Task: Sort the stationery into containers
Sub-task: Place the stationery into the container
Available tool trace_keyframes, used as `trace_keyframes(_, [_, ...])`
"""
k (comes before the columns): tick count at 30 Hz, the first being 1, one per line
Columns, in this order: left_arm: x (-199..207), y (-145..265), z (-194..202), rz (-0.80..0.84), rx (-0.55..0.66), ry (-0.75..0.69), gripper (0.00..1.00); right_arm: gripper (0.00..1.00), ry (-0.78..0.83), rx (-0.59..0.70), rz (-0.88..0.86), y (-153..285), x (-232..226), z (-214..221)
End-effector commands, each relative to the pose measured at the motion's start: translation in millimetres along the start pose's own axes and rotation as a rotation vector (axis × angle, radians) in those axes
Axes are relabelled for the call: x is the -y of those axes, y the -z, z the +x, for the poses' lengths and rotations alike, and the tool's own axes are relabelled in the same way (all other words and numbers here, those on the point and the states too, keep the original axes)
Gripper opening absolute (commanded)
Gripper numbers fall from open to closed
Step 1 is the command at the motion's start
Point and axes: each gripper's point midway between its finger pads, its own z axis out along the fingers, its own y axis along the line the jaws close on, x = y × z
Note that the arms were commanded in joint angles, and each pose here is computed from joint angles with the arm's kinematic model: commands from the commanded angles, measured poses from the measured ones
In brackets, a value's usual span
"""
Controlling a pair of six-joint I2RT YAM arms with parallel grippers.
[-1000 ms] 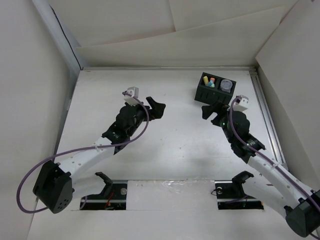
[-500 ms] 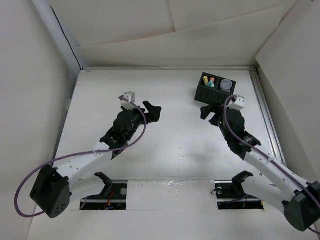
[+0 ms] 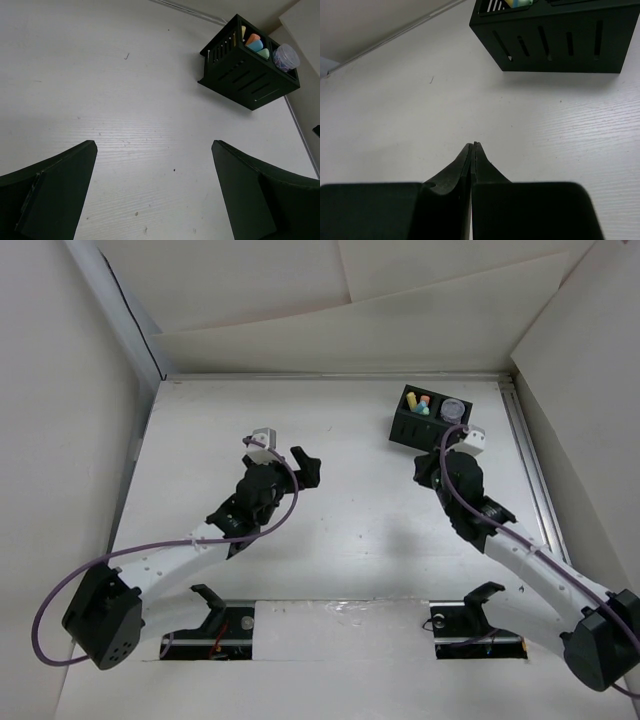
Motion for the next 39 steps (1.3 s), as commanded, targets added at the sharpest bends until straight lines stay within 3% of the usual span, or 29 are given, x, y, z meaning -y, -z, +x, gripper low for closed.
trace_keyframes(1, [6.2,5.7,-20.8,0.025,0.074,-0.003,1.00,0.03,-0.044,0.093,-0.032,-0.9,-19.5,-34.2])
trace_keyframes(3, [10.7,7.8,-20.9,0.054,0.067,-0.025,1.00,0.15,-0.044,0.093,-0.032,-2.3,-21.0,-35.4])
trace_keyframes(4, [14.0,10.4,-24.0,0.070,0.072,-0.021,1.00,0.15,-0.044,0.093,-0.032,-2.3,-21.1,-35.4])
trace_keyframes(5, [16.9,10.6,-25.4,0.083,0.076,-0.018,1.00,0.31,-0.044,0.086,-0.042,-2.1,-22.8,-34.2])
trace_keyframes(8, [23.5,19.5,-32.2,0.130,0.100,-0.004,1.00,0.59,-0.054,0.101,-0.065,3.4,-25.7,-39.1])
trace_keyframes(11, [28.4,24.0,-37.7,0.151,0.111,0.026,1.00,0.69,-0.056,0.101,-0.076,7.8,-24.1,-37.2])
trace_keyframes(25, [37.6,25.3,-50.2,0.150,0.128,0.104,1.00,0.78,-0.050,0.095,-0.119,19.5,-25.3,-32.0])
trace_keyframes(39, [36.2,23.6,-44.0,0.164,0.126,0.051,1.00,0.81,-0.038,0.089,-0.115,16.4,-26.1,-31.4])
